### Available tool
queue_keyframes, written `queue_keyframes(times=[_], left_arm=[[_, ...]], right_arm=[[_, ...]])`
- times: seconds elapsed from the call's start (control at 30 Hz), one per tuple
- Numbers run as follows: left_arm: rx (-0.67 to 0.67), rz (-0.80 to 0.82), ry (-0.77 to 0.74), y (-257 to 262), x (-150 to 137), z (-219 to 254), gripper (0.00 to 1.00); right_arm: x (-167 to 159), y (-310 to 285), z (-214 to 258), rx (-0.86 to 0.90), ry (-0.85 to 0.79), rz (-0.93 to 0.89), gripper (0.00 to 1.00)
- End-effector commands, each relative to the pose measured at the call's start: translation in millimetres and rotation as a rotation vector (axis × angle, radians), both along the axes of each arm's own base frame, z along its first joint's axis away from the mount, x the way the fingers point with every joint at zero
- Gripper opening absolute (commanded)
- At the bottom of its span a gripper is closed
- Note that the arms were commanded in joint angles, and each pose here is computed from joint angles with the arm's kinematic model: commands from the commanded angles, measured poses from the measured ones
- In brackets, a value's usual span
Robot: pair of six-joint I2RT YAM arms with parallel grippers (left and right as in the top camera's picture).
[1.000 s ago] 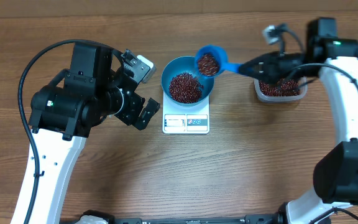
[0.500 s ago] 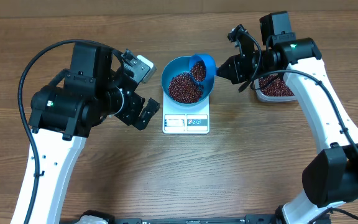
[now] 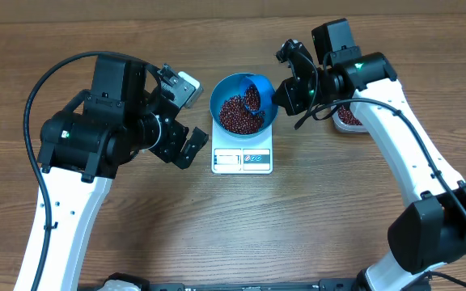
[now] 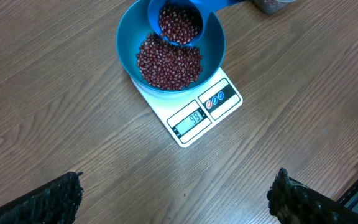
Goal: Scoop item into bowl and weigh 150g on scale
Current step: 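Tilt the scoop with the right gripper to pour beans into the bowl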
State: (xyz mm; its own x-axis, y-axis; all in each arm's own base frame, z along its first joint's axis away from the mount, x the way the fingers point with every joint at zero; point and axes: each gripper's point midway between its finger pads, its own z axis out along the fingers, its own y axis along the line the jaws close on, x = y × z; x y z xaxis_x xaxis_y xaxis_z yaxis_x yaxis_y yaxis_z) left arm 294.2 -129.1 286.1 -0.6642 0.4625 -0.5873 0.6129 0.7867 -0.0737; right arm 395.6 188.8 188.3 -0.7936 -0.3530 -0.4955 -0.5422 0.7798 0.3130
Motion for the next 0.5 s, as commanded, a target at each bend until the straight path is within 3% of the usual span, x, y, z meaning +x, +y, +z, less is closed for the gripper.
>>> queue_keyframes(times=[0.0,0.47], left_arm=[[-0.011,-0.022,-0.024,-3.2,-0.2,7.4,1.00],[-0.011,-0.022,-0.024,-3.2,-0.2,7.4,1.00]], right_arm=[[-3.3,3.5,37.8,-0.016,-0.127,0.031,0.04],[-14.5,16.5,29.1,-0.233,-0.204,0.074,0.04]])
